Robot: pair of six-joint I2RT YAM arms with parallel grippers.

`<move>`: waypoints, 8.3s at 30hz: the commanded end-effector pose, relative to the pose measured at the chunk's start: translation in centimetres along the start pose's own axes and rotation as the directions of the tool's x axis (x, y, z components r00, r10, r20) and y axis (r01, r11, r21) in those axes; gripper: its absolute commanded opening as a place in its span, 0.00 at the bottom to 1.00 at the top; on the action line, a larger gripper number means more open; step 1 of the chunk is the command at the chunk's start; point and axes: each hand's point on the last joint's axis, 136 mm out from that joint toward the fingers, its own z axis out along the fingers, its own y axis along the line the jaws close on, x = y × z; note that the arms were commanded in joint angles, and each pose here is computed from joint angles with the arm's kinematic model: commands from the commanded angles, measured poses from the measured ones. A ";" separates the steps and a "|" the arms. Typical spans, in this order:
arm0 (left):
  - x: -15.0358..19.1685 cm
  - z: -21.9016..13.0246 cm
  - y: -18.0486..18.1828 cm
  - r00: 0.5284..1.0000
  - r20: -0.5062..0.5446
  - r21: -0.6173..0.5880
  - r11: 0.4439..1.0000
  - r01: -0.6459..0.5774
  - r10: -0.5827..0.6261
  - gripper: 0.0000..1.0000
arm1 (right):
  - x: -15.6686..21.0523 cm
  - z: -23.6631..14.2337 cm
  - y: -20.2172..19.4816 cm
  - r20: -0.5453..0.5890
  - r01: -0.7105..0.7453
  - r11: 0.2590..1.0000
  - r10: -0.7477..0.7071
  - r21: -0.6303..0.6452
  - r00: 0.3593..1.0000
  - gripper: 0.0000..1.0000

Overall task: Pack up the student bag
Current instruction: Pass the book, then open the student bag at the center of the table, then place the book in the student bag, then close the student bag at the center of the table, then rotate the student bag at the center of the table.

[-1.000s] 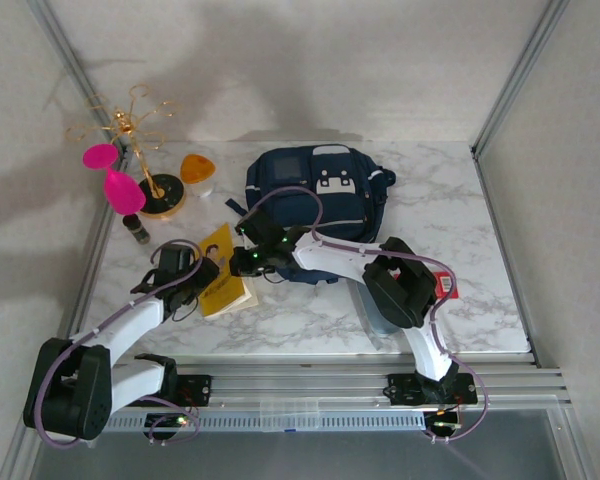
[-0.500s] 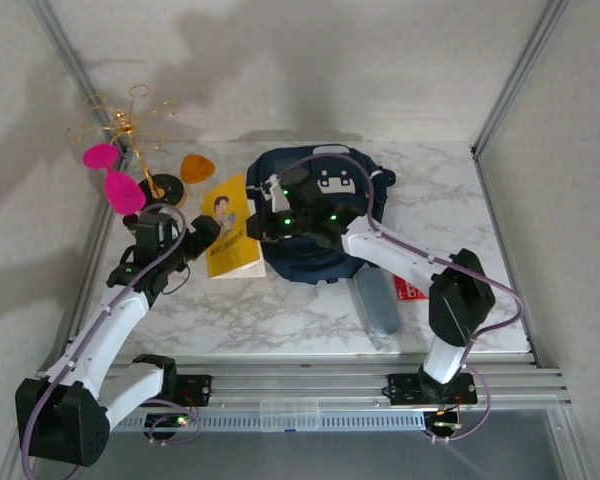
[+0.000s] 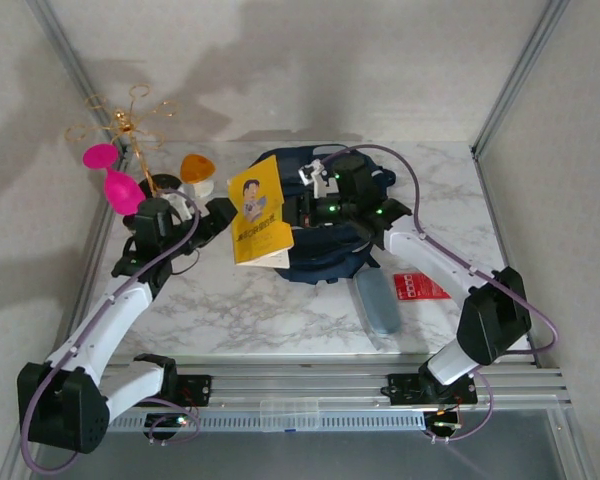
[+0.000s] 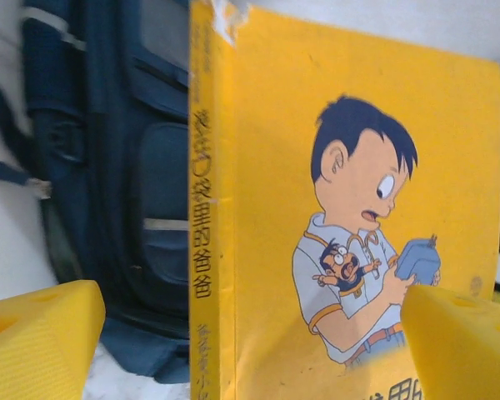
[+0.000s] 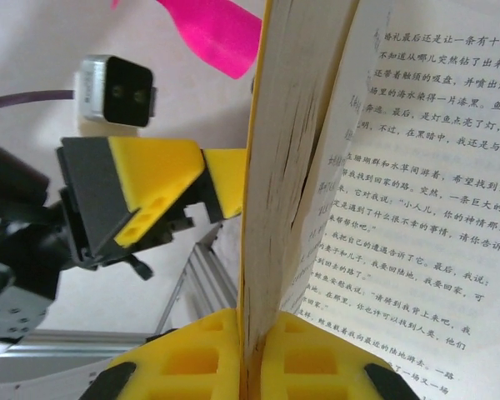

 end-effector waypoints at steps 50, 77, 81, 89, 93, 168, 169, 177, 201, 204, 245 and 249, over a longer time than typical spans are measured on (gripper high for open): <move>0.2 3.7 -19.9 0.996 -0.074 0.652 0.753 0.090 -0.056 0.00 | -0.7 -10.0 0.1 0.106 -0.096 0.967 0.123 -0.236 0.987 0.99; 3.1 8.8 -13.8 0.988 -0.107 0.332 0.941 -0.069 0.110 0.43 | -2.5 -13.5 -5.5 0.251 -0.128 0.992 0.129 -0.021 0.959 0.00; 4.3 8.7 -10.4 0.954 -0.135 0.147 0.958 -0.246 0.266 0.65 | -2.4 -16.2 -8.1 0.322 -0.172 0.978 0.127 0.116 0.938 0.00; 11.2 11.0 -6.2 0.747 -0.355 0.017 0.802 -0.597 0.563 0.72 | -0.6 -22.7 -13.6 0.483 -0.344 0.900 0.183 0.269 0.856 0.00; 14.9 13.0 -5.9 0.623 -0.415 0.076 0.708 -0.703 0.663 0.73 | 0.0 -25.0 -15.6 0.551 -0.411 0.862 0.197 0.297 0.811 0.00; -0.1 15.8 -22.4 0.667 0.106 -0.232 0.671 -0.704 0.737 0.00 | -4.8 -4.3 -22.2 0.288 -0.288 0.924 0.212 0.252 0.934 0.18; 0.0 15.7 -22.4 0.673 0.108 -0.230 0.677 -0.700 0.732 0.00 | -5.1 -4.2 -22.9 0.286 -0.293 0.916 0.213 0.275 0.934 0.20; -0.2 15.7 -22.3 0.698 0.122 -0.233 0.704 -0.671 0.705 0.00 | -0.2 -7.5 -25.0 0.266 -0.333 0.790 0.222 0.515 0.938 0.56; 2.8 16.7 -20.0 0.807 0.058 -0.213 0.797 -0.566 0.588 0.00 | -1.9 -5.7 -25.1 0.291 -0.214 0.785 0.045 0.582 0.956 0.14; 4.4 17.9 -19.4 0.823 0.011 -0.173 0.812 -0.558 0.568 0.00 | 0.4 -7.1 -22.9 0.256 -0.177 0.813 0.035 0.554 0.966 0.19; -3.3 21.7 16.7 0.984 0.108 -0.364 0.915 0.173 -0.143 0.50 | 7.0 -10.8 -23.5 0.337 -0.496 0.709 0.369 0.501 0.866 0.75; -2.5 22.4 16.9 0.979 0.086 -0.344 0.917 0.201 -0.183 0.33 | 5.8 -10.8 -24.6 0.353 -0.499 0.712 0.360 0.494 0.863 0.74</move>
